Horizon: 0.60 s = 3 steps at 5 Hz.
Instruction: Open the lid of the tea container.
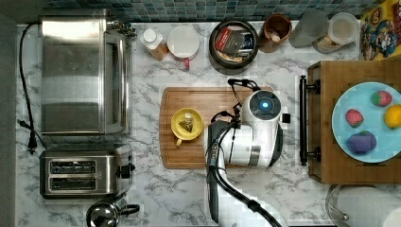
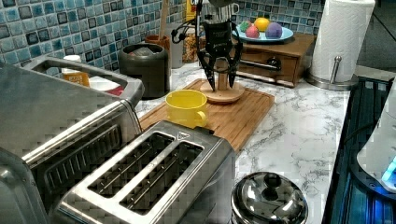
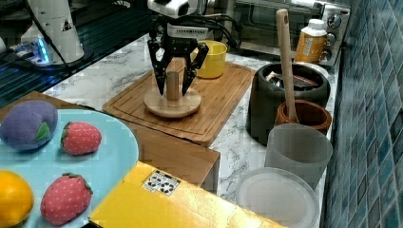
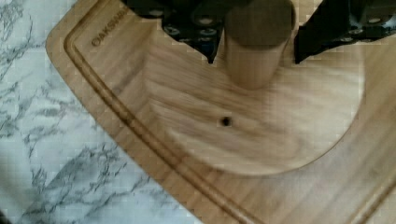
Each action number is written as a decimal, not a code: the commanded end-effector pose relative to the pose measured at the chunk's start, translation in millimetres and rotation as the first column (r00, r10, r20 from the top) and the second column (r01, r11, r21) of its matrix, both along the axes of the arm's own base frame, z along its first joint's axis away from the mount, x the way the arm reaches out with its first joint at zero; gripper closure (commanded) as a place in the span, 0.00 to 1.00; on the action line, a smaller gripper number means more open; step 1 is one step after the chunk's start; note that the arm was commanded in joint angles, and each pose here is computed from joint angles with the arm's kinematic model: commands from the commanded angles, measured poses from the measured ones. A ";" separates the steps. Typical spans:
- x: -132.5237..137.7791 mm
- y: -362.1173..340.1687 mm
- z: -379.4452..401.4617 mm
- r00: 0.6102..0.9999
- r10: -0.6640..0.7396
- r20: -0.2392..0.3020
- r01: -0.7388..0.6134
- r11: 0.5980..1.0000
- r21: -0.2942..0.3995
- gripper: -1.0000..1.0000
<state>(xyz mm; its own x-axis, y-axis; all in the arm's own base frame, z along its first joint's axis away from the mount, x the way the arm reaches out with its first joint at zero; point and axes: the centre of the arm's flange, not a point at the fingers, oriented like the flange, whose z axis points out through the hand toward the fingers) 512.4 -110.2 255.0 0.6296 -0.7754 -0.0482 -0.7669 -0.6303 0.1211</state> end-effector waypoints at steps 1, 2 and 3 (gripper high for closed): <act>-0.9 2.7 -2.2 0.995 -0.100 0.002 0.100 0.995 -0.016 1.00; 0.7 4.2 2.3 0.995 -0.095 0.007 0.095 0.995 -0.007 1.00; 11.9 12.1 72.2 0.984 -0.039 0.175 0.037 0.999 0.012 1.00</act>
<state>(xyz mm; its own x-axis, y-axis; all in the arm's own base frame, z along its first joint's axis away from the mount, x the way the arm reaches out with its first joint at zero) 512.8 -113.0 256.5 0.6178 -0.7858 -0.0282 -0.7809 -0.6173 0.0957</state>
